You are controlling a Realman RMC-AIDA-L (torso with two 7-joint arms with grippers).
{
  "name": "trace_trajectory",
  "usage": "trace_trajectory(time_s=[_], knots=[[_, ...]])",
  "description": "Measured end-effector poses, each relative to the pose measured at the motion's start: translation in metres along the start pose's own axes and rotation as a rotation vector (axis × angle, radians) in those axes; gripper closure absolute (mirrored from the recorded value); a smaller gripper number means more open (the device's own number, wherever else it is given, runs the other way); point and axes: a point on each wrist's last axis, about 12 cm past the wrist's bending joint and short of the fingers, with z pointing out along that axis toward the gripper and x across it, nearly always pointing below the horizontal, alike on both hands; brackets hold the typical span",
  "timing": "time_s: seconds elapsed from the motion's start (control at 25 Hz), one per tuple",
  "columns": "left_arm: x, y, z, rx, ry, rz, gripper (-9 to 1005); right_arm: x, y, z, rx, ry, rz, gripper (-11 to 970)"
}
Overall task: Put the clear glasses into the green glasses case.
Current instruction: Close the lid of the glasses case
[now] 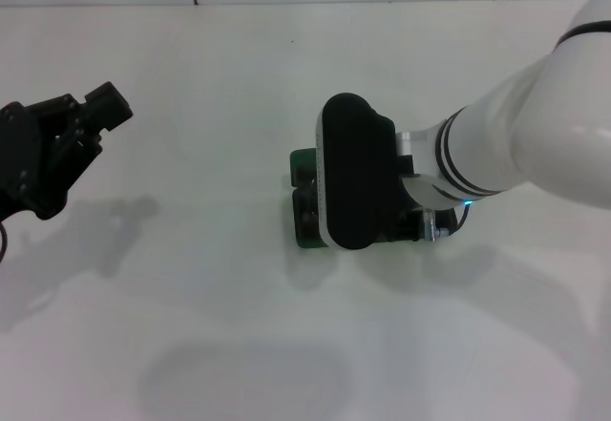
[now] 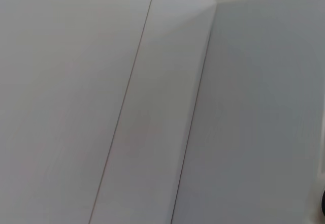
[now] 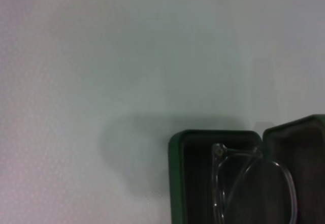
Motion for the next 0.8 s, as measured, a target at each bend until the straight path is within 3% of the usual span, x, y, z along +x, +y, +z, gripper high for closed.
trace_trajectory(time_s=[0.8], knots=[[0.0005, -0.0006, -0.0012, -0.003, -0.001, -0.002, 937, -0.0080, 0.0056, -0.0059, 0.007, -0.014, -0.035, 754]])
